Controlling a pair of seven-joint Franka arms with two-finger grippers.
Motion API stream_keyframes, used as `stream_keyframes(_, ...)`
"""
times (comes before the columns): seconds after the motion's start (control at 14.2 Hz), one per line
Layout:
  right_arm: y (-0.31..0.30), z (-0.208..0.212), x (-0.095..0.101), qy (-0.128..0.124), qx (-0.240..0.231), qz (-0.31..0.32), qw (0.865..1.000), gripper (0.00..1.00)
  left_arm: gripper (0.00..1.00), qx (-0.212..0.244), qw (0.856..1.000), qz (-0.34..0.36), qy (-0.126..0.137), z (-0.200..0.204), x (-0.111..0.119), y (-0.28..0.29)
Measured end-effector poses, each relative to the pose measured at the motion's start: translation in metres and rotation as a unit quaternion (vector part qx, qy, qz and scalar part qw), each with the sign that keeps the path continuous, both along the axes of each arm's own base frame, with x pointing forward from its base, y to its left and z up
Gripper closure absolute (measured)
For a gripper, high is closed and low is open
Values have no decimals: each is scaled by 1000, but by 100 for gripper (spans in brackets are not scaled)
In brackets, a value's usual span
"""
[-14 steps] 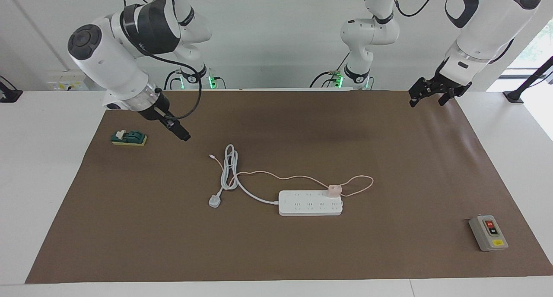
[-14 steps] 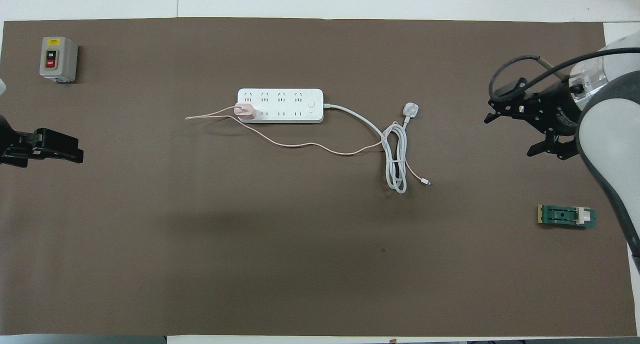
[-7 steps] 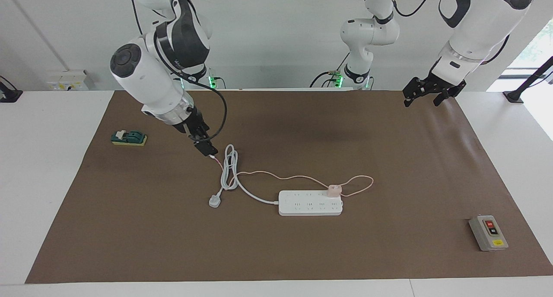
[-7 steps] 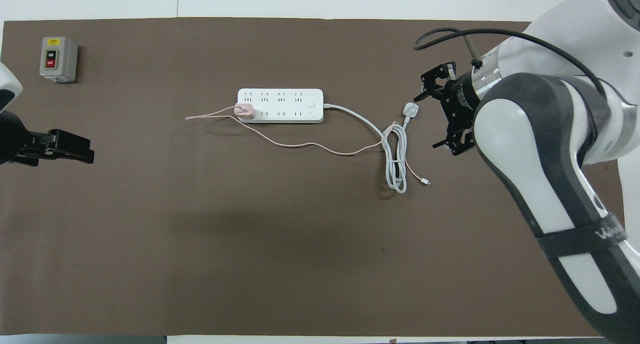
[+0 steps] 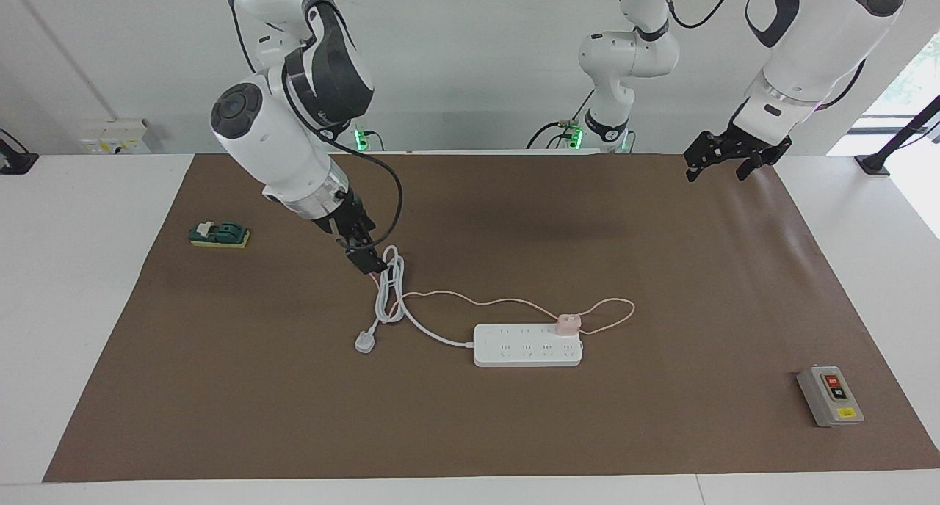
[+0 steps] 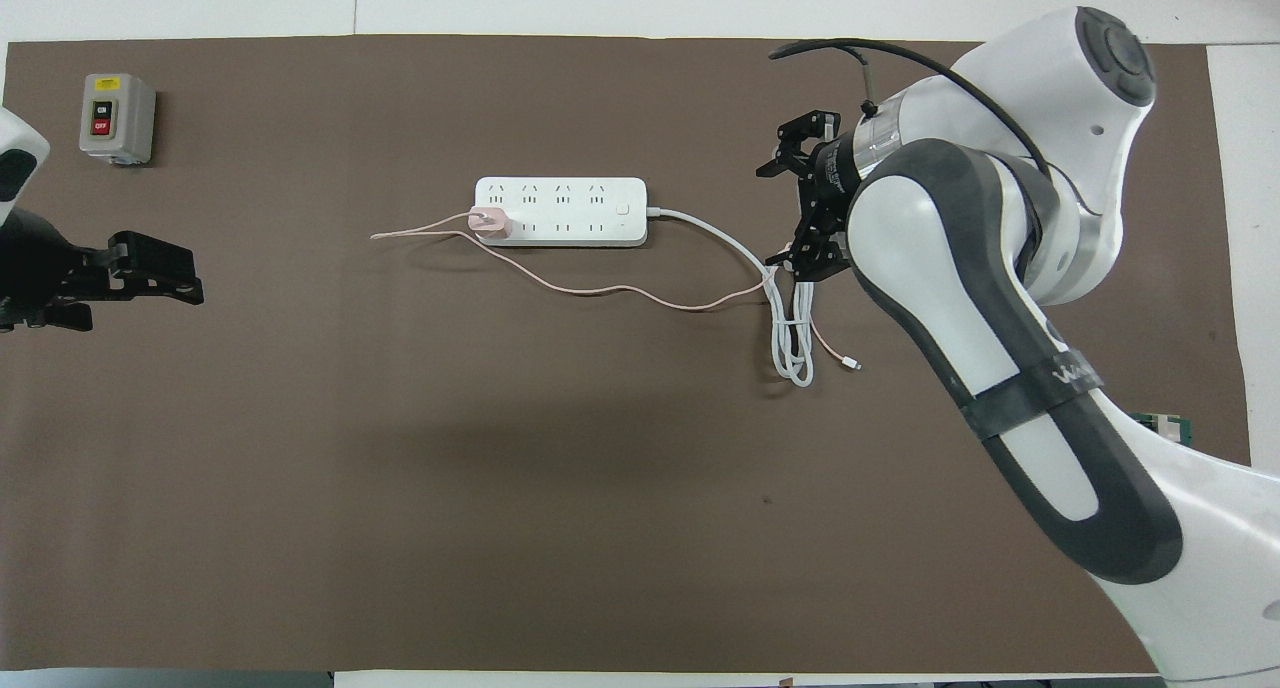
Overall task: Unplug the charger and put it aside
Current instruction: 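Reach the left gripper to the pink charger while the right gripper holds the strip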
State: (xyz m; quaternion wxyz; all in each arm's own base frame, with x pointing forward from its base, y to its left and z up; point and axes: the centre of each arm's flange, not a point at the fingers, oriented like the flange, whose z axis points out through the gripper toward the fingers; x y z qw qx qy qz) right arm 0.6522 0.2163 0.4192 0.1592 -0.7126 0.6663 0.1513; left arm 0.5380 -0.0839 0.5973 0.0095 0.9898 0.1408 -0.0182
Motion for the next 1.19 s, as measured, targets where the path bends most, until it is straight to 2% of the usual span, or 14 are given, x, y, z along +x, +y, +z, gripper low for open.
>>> stream_keyframes(0.21,37,-27,-3,-3,-4,15,1000,0,0,3,992,124,-1,-27,15,-44)
stream_keyframes(0.35,52,-38,2,-6,-5,23,1000,0,0,4,976,216,-2,-51,29,-75)
stream_keyframes(0.49,58,-45,13,-11,-6,25,1000,0,0,4,953,303,-4,-69,41,-95)
stream_keyframes(0.7,63,-56,27,-20,-5,22,1000,0,0,5,910,414,-6,-103,56,-122)
stream_keyframes(0.91,72,-65,32,-38,-2,16,999,0,0,15,880,475,-4,-148,81,-158)
stream_keyframes(1.05,76,-69,32,-43,0,14,999,0,0,4,864,503,-15,-153,94,-159)
stream_keyframes(1.19,86,-76,30,-45,0,17,999,0,0,1,855,518,-18,-153,98,-158)
